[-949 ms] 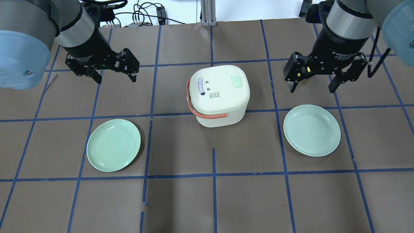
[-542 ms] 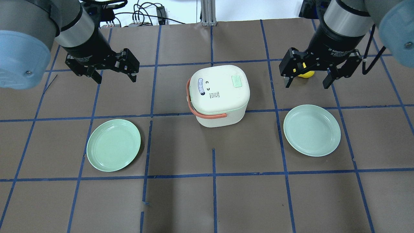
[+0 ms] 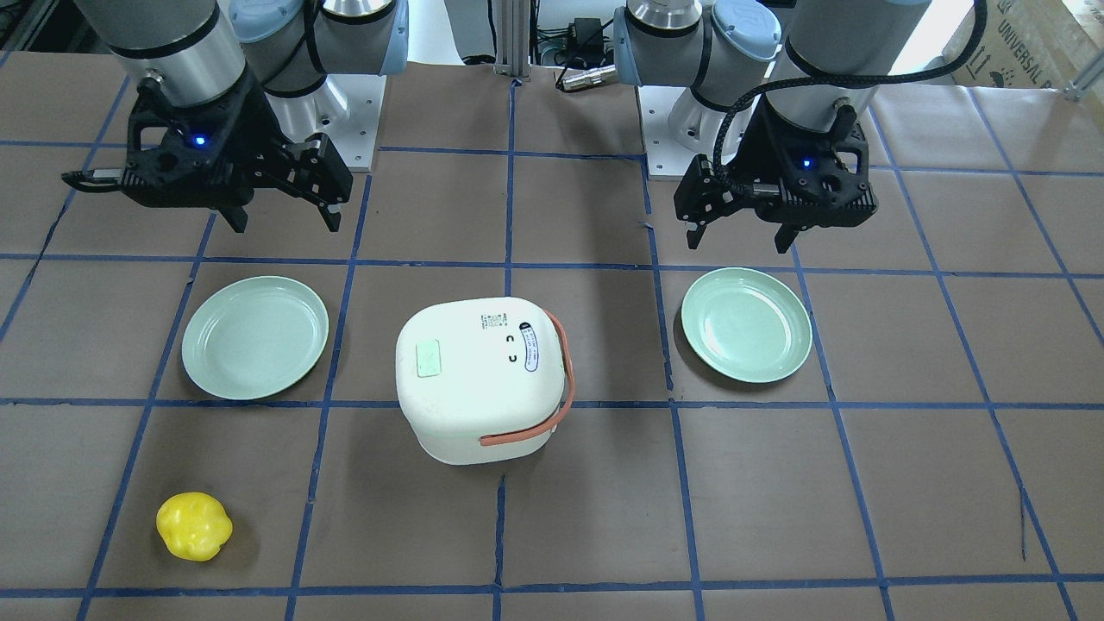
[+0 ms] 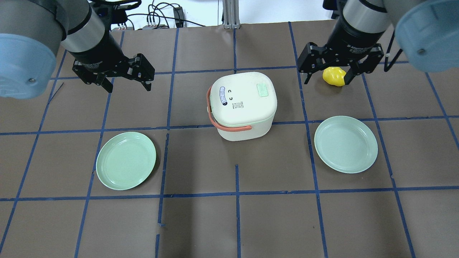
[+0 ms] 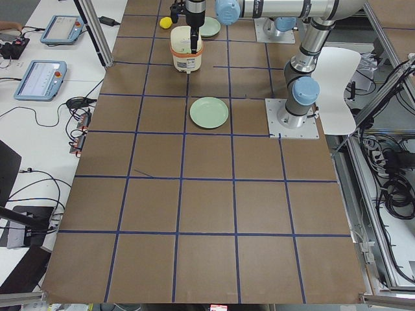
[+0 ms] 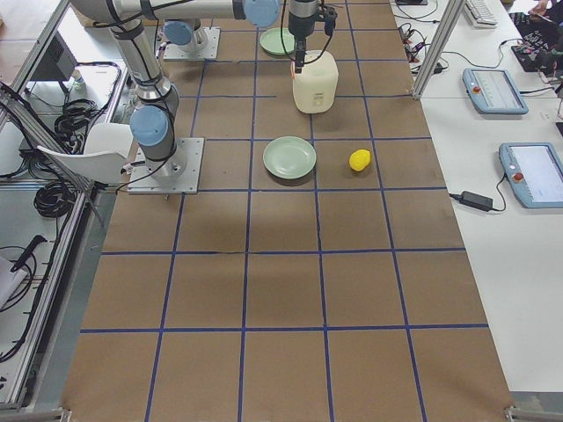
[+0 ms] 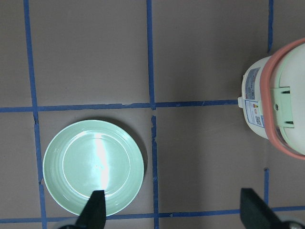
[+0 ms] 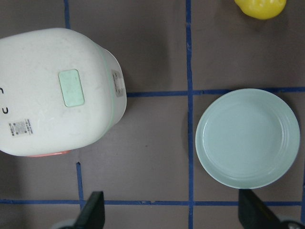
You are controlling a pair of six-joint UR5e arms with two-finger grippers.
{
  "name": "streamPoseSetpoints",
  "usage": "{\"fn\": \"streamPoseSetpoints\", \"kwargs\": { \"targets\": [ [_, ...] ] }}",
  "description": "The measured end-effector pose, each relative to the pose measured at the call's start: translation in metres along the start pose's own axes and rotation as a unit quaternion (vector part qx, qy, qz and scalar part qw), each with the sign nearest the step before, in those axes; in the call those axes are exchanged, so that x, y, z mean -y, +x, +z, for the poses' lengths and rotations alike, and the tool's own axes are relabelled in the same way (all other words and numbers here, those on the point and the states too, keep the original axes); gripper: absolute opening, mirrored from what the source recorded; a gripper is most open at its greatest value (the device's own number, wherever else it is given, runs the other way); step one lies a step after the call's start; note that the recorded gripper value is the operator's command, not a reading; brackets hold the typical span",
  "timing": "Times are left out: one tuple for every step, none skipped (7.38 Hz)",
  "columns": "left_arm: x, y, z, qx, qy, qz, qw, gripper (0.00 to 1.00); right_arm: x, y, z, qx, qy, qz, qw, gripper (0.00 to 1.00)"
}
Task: Press rice cooker button
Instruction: 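Move the right gripper over the white rice cooker's lid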
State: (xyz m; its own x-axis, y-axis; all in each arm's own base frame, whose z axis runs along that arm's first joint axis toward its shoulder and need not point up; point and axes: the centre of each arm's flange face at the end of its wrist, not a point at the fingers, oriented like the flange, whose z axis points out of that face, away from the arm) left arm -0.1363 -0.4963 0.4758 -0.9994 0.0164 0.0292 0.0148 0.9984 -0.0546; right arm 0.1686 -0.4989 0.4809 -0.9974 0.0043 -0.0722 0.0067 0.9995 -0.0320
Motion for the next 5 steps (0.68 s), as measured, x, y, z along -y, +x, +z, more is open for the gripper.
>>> {"fn": "streamPoseSetpoints", "kwargs": {
  "targets": [
    [0.000, 0.000, 0.000, 0.000, 0.000, 0.000, 1.0000, 1.00, 0.009, -0.026, 0.016, 0.001, 0.010, -0.014, 0.9998, 0.51],
    [0.000, 0.000, 0.000, 0.000, 0.000, 0.000, 1.0000, 1.00, 0.018, -0.048, 0.034, 0.003, 0.016, -0.024, 0.9996, 0.30],
    [0.000, 0.000, 0.000, 0.000, 0.000, 0.000, 1.0000, 1.00, 0.024, -0.060, 0.049, 0.006, 0.015, -0.024, 0.9996, 0.16],
    [0.000, 0.000, 0.000, 0.000, 0.000, 0.000, 1.0000, 1.00, 0.028, -0.067, 0.059, 0.010, 0.011, -0.022, 0.9996, 0.11],
    [0.000, 0.000, 0.000, 0.000, 0.000, 0.000, 1.0000, 1.00, 0.034, -0.071, 0.065, 0.016, 0.007, -0.021, 0.9996, 0.10]
  ]
}}
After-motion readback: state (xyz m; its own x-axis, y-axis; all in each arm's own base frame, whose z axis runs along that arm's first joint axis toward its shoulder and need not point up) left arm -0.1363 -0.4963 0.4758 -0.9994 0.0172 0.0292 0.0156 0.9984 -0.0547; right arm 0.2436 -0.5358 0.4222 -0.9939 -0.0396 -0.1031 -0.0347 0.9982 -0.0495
